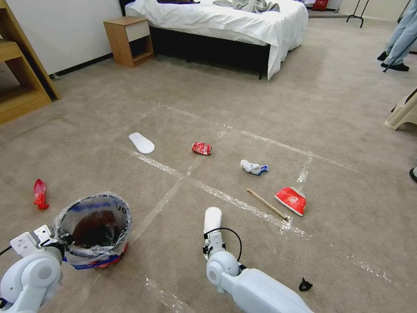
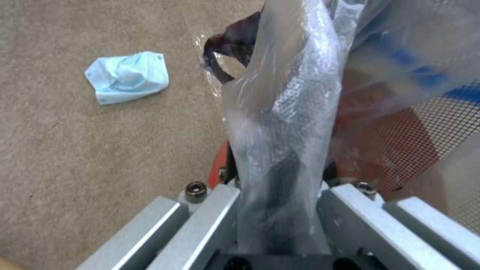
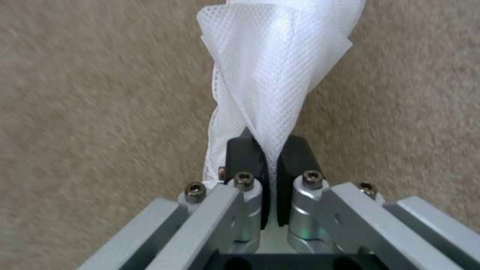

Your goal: Pick up the trash bin and place the garbage on the floor into it.

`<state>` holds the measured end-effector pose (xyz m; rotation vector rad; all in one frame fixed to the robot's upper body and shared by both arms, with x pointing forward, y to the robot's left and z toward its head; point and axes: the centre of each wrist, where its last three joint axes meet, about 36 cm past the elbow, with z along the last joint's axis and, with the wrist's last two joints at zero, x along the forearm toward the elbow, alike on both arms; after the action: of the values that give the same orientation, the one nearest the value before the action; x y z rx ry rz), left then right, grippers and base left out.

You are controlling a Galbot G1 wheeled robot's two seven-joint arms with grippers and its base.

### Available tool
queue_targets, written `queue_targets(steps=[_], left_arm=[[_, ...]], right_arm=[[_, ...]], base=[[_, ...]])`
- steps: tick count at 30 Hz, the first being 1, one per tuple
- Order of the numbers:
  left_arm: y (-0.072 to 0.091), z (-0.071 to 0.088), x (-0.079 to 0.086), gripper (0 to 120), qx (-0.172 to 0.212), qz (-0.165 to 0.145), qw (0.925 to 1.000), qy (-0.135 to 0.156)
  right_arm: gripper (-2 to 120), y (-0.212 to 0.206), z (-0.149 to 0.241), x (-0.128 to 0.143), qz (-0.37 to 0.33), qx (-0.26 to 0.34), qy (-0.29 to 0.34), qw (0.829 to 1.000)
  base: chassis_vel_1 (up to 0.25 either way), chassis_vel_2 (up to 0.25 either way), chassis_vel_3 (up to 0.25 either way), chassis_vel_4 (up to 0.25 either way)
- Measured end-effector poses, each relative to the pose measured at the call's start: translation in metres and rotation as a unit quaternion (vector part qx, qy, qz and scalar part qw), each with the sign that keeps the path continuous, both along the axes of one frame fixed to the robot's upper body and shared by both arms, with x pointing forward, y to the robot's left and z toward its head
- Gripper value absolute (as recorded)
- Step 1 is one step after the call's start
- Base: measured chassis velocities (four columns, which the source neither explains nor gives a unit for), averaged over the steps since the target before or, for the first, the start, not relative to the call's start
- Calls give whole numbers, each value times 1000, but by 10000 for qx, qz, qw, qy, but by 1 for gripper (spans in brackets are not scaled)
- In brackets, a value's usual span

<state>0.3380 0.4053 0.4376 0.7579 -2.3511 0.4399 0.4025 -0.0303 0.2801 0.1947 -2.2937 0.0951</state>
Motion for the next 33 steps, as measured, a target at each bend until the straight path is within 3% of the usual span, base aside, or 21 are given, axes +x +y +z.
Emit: queue_targets(steps=[6,11,18,25,31,33], left_arm=[[-1,5,-1,1,9,-43,10000,-39],[-5,15,-1,1,-91,-145,9998,-78],[-10,34,2,1,-250,-254,9992,-151],[-12,49,1,1,-339,-311,9987,-238],[-16,64,-3,1,-465,-419,9976,-309],[-19,67,-4,1,-503,-472,9971,-320]], right_arm=[[1,-5,14,3,-61,285,-242,9993],[1,-20,43,13,-99,762,-801,9938],[1,-50,92,21,96,1395,-1788,9739],[1,-70,117,21,280,1536,-2229,9623],[1,-80,147,30,599,1983,-2907,9341],[1,-79,161,34,786,2239,-3230,9162]], base=[[0,0,0,0],[0,0,0,0],[0,0,0,0],[0,0,0,0],[0,0,0,0],[0,0,0,0]])
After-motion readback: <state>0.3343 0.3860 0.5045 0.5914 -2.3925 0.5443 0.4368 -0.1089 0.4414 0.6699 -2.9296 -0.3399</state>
